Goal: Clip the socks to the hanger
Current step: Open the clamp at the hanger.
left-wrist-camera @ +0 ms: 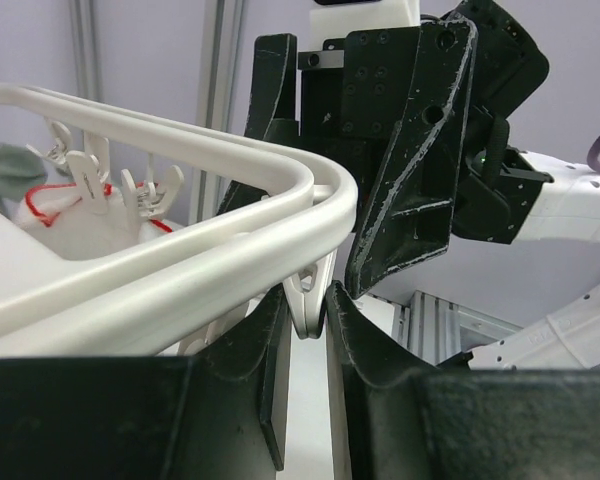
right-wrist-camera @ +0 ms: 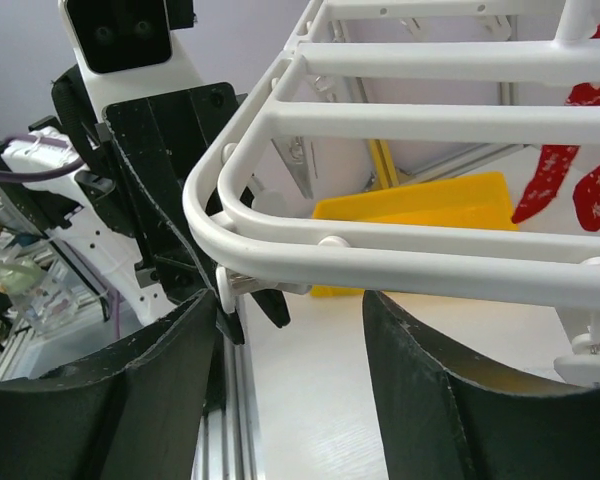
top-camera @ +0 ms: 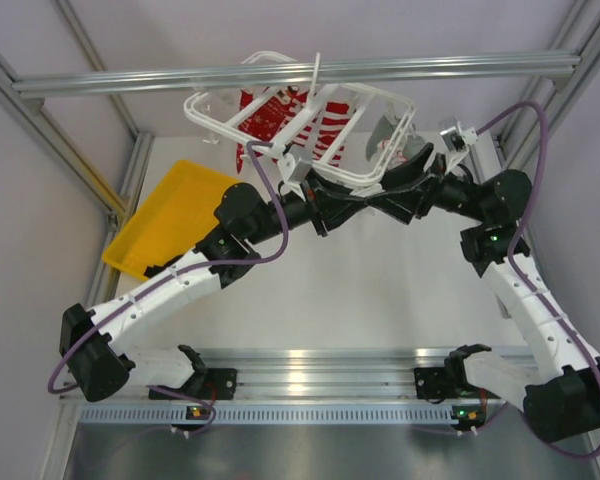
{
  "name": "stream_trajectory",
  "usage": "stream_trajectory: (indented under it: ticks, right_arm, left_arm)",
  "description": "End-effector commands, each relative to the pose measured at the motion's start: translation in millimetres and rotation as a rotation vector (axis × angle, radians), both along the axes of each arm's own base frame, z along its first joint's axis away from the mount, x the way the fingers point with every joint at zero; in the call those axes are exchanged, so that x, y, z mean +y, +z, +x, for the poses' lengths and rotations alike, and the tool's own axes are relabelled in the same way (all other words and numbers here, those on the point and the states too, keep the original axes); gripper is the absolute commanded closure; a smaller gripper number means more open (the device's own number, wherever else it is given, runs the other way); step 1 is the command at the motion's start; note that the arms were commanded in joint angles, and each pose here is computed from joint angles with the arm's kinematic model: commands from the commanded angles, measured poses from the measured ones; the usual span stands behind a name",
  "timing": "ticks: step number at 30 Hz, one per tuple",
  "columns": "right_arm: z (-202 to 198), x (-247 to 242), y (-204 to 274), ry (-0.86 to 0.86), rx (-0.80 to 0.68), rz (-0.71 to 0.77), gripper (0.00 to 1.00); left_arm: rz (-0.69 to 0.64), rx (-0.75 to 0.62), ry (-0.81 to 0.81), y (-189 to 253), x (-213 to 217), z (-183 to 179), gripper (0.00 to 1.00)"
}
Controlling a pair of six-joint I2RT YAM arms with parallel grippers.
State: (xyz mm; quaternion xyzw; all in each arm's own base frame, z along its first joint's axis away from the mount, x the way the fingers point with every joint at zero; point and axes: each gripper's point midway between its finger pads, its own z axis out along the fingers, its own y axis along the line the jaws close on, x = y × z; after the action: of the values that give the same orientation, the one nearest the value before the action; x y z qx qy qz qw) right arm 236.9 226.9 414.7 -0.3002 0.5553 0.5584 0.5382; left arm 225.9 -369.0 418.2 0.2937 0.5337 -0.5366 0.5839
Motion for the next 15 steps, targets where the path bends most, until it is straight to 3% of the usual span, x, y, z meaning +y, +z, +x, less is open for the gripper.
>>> stream_trajectory:
  ticks: [1,11,14,15]
  right_arm:
    - [4.0,-8.1,21.0,-0.033,-0.059,0.084,0.41]
    - [-0.2,-7.7,31.9,-0.004,-0.072,0.156,0.37]
    - [-0.4,-7.7,34.8,0.002,-0.082,0.159,0.39]
    - [-0.6,-6.7,34.7,0.007,-0.08,0.159,0.45]
  left_arm:
    - [-0.046,0.001,-0.045,15.6,3.1,-7.1,1.0]
    - [-0.049,0.044,-0.054,9.1,0.4,-2.2,1.0]
    - [-0.049,0.054,-0.049,7.8,-0.1,0.2,1.0]
    - [-0.044,0.063,-0.049,5.6,-0.9,0.8,1.0]
